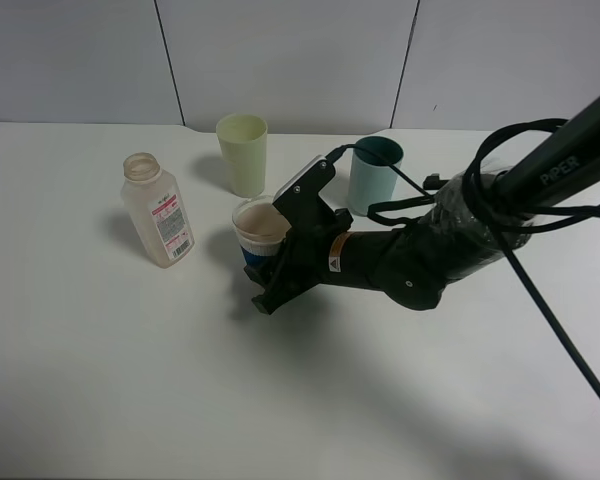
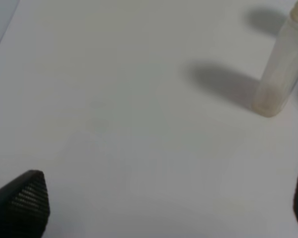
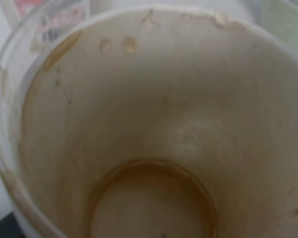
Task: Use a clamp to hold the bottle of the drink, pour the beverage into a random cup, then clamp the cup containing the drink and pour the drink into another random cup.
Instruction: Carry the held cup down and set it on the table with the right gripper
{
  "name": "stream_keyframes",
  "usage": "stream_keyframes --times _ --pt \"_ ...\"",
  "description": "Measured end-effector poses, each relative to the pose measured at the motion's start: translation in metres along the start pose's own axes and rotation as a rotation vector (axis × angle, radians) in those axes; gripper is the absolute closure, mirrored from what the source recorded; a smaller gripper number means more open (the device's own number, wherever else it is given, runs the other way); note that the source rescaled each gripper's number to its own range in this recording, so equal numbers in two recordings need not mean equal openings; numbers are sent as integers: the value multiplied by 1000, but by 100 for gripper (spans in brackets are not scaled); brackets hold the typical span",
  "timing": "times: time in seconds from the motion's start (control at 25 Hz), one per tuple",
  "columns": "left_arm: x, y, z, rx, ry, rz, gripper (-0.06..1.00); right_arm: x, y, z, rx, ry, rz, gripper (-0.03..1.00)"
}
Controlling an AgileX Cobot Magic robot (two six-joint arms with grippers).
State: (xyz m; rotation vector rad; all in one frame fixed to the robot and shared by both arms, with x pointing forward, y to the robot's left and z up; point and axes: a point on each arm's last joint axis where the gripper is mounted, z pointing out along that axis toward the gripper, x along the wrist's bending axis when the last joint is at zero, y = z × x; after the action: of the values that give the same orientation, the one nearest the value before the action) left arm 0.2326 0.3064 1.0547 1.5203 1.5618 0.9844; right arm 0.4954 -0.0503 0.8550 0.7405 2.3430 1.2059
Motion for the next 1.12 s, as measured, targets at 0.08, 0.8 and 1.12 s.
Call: stream_keyframes --times 0.08,0.8,1.12 --pt "0 0 0 0 0 0 -6 0 -1 1 -8 0 -2 96" --pt "0 0 0 0 0 0 -6 1 -2 2 -10 4 -37 96" --pt "0 0 0 0 0 0 -6 1 -3 2 -6 6 -39 22"
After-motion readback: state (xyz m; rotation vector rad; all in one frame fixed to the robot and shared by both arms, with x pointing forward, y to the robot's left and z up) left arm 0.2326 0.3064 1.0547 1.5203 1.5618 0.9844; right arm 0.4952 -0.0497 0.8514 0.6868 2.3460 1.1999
